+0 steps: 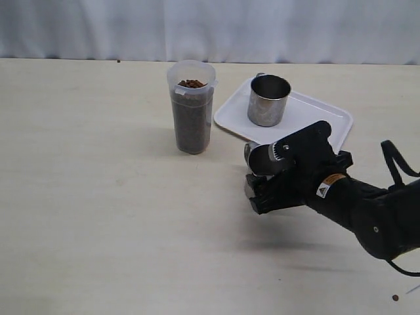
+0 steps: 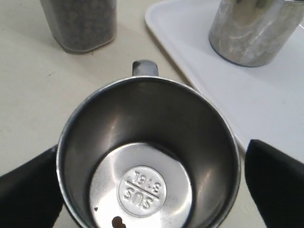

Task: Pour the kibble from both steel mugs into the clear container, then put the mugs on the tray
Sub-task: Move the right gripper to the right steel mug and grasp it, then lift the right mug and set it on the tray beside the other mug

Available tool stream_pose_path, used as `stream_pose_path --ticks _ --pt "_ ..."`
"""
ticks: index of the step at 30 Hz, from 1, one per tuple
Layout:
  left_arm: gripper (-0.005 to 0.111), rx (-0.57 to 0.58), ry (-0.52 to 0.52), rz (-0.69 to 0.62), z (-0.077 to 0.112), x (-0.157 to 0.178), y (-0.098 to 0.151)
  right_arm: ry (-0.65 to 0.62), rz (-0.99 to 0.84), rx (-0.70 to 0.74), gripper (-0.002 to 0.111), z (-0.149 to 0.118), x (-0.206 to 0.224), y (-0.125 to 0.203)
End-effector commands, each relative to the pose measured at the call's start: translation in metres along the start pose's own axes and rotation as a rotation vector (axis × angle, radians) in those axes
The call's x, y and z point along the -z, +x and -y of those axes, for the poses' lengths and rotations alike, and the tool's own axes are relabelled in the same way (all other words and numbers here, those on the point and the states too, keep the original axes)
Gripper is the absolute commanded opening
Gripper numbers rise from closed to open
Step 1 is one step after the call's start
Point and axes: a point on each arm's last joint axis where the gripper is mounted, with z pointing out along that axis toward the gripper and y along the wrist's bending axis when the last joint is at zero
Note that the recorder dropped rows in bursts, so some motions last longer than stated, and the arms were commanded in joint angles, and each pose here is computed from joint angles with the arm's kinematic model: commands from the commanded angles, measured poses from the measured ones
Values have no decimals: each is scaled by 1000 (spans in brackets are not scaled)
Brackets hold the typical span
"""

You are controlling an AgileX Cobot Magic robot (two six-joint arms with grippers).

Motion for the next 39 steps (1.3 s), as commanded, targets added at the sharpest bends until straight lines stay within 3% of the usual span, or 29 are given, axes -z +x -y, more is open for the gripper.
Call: stream_pose_path --ticks 1,9,11,15,17,24,28,31,35,39 --pt "0 -1 7 9 0 0 0 12 31 4 109 1 -2 -3" --pt "0 -1 7 9 0 0 0 17 19 -3 109 -2 -21 1" --pt "0 -1 7 9 0 0 0 10 -9 -3 101 -2 -21 4" --pt "0 -1 7 9 0 0 0 4 -29 -11 51 -3 -21 6" --pt "0 -1 7 9 0 0 0 10 -3 -12 6 -2 -19 2" --pt "0 -3 7 9 0 0 0 25 102 -21 5 4 6 -20" --pt "0 -3 7 9 0 0 0 182 179 -18 5 21 25 -32" --pt "0 -3 7 9 0 0 0 231 192 -12 5 36 25 -34" --pt "0 -3 7 9 0 0 0 206 271 -118 5 78 13 -23" --pt "0 -3 7 9 0 0 0 124 275 -157 5 99 -14 -18"
